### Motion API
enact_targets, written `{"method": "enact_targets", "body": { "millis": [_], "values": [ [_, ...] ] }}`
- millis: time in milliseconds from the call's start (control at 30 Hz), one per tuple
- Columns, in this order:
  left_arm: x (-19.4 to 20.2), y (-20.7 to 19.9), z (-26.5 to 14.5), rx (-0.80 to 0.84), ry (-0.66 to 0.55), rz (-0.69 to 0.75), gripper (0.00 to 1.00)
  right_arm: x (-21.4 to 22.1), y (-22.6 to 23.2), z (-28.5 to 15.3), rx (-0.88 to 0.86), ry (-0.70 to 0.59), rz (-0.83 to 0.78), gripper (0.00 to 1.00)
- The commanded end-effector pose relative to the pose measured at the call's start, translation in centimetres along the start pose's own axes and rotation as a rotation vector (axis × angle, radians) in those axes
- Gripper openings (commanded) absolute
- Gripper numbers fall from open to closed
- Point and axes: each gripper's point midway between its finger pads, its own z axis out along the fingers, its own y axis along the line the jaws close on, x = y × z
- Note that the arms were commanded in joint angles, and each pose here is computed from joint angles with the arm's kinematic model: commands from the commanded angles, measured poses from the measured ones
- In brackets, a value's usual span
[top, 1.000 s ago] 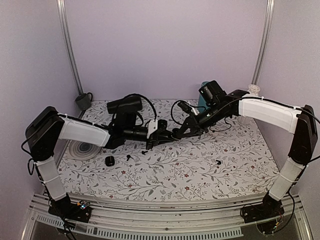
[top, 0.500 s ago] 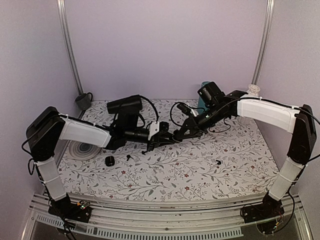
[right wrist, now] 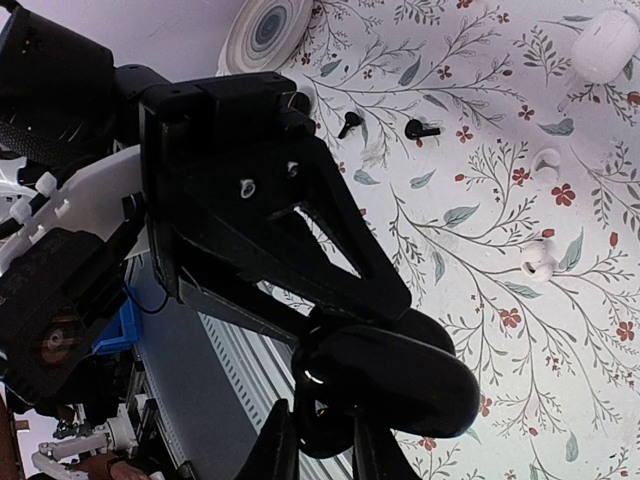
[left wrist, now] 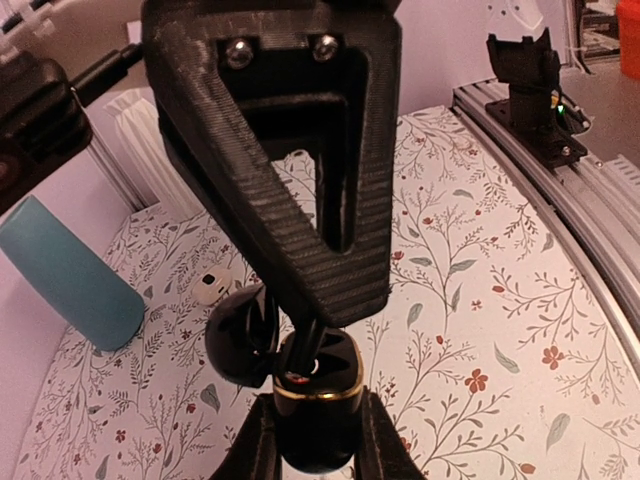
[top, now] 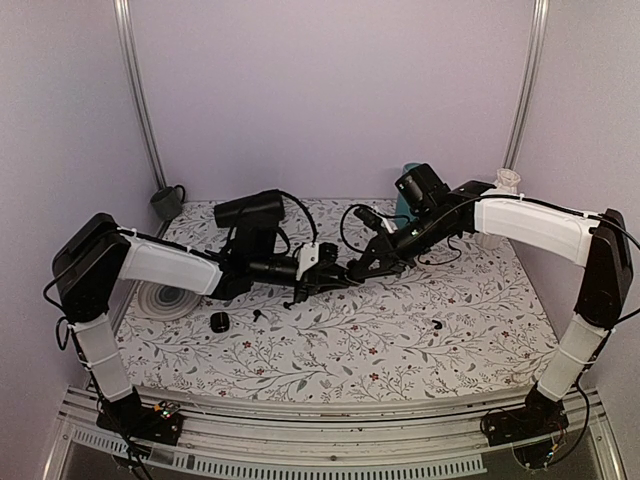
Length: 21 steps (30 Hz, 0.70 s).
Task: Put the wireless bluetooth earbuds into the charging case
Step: Insert the left earbud into the left side groove of the charging case.
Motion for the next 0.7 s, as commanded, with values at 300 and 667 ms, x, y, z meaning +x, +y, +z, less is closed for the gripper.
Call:
{"method": "enact_targets", "body": {
  "millis": [300,667],
  "values": [
    [-1.35,0.23,-0.06,0.001,-0.058,0.007,0.00,0.25,-0.23,0.05,0.019,0.002,0.002,0.14],
    [-0.97,-0.46,0.43,0.022,-0.028,0.025,0.00,0.02,-0.35,0.22,0.019,0.007,0.009,0.14]
  ]
}}
